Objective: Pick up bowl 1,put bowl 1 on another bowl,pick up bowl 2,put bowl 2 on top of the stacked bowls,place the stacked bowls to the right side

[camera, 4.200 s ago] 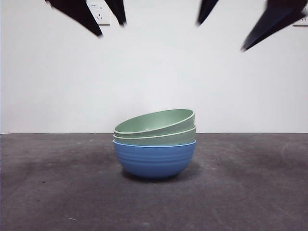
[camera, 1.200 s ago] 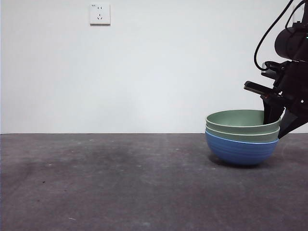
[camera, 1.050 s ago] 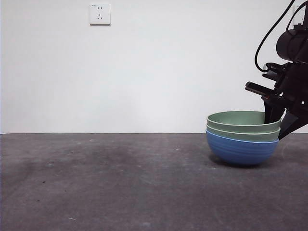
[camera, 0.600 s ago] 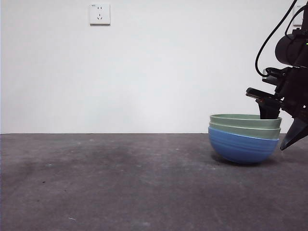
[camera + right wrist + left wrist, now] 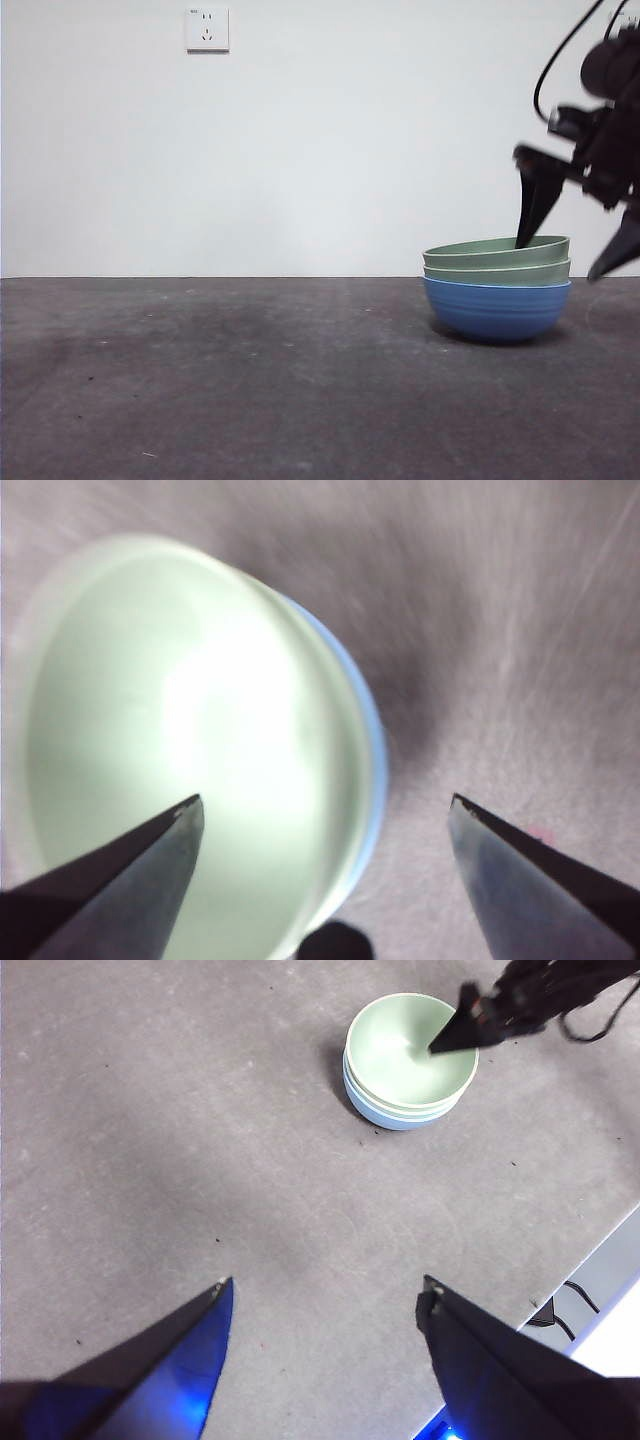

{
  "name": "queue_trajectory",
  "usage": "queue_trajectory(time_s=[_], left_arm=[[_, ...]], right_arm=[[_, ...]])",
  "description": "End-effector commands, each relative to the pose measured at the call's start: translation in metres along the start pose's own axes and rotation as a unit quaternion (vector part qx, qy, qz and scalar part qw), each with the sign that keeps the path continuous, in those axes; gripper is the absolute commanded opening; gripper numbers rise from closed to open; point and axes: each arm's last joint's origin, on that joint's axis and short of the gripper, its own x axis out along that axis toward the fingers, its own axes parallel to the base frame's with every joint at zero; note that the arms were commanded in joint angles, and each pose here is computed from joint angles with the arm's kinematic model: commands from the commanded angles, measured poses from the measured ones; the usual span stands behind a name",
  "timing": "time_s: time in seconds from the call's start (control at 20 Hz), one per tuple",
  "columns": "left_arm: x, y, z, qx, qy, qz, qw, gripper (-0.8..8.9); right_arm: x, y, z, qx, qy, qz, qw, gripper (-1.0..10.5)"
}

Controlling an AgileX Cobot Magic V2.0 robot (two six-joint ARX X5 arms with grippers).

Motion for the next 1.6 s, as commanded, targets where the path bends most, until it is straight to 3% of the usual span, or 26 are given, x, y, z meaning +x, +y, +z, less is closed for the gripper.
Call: queue_trajectory(time_s=[0.05,0.25,0.65,0.85,0.9,0.95,1.0,1.05,1.1,1.6], left_arm=[[0.0,-0.001,0.001,0.006,-0.006,0.0,1.0,3.15],[0.0,-0.001,0.001,0.008,-0.007,0.0,1.0,3.15],[0.0,-0.001,0.0,0.017,-0.003,-0.002,1.0,3.15],[0.0,-0.001,-0.002,0.015,0.009,-0.002,1.0,3.14],[0.0,-0.001,-0.002,0.015,0.011,-0.002,1.0,3.11],[0.0,-0.001,-0.003,0.015,0.014,-0.002,1.0,3.02],[0.0,-0.001,-0.004,0.014,0.018,-0.001,1.0,2.27],[0.0,-0.001,-0.004,0.014,0.022,-0.001,1.0,0.62],[0.0,-0.001,-0.005,0.015,0.024,-0.001,1.0,-0.18],[0.0,0.0,-0.005,0.015,0.023,-0.001,1.0,-0.04]], right_arm=[[-0.02,0.007,-0.003,-0.009,-0.015,0.004,1.0,4.1],[-0.078,0.026,-0.019,-0.018,-0.04,0.011,0.999,4.1],[-0.179,0.065,-0.094,-0.077,-0.043,0.029,0.996,4.1],[-0.196,0.067,-0.12,-0.095,-0.012,0.026,0.995,3.6],[-0.197,0.067,-0.123,-0.101,-0.003,0.025,0.995,2.9],[-0.197,0.066,-0.125,-0.109,0.008,0.024,0.994,1.3],[-0.197,0.066,-0.126,-0.119,0.014,0.023,0.992,0.0],[-0.197,0.066,-0.127,-0.127,0.018,0.023,0.991,-0.1],[-0.197,0.066,-0.127,-0.129,0.018,0.023,0.991,-0.1],[-0.197,0.066,-0.125,-0.132,0.007,0.025,0.991,0.0]])
